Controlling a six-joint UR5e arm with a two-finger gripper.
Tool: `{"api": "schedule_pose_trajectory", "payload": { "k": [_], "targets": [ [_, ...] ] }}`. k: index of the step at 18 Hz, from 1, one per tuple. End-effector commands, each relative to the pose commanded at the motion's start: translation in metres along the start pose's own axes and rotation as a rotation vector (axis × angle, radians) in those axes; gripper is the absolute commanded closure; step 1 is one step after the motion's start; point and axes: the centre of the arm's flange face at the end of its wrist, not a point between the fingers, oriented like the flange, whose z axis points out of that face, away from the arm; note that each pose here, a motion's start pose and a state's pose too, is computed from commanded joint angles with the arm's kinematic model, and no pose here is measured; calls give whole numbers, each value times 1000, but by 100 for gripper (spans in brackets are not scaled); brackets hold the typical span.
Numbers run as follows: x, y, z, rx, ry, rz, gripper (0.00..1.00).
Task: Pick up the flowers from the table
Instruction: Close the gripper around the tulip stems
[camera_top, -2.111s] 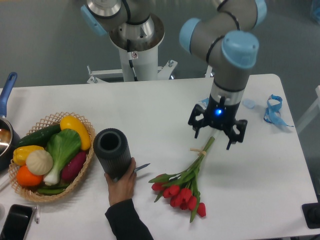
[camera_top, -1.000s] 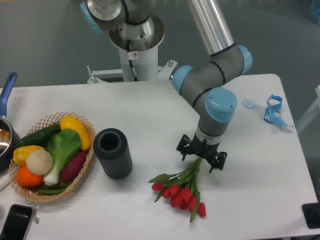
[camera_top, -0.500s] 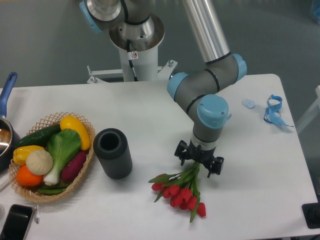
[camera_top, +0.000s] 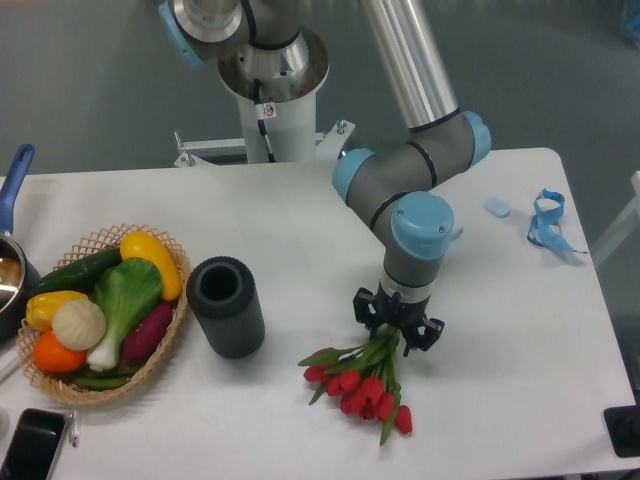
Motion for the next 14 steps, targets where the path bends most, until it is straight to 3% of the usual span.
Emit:
{"api": "schedule_pose_trajectory", "payload": {
  "k": [6,11,14],
  "targets": [
    [-2,0,-5,6,-8,3,73],
    [-10,2,-12,12,-21,0,75],
    [-22,2,-67,59,-101,-5,75]
  ]
}}
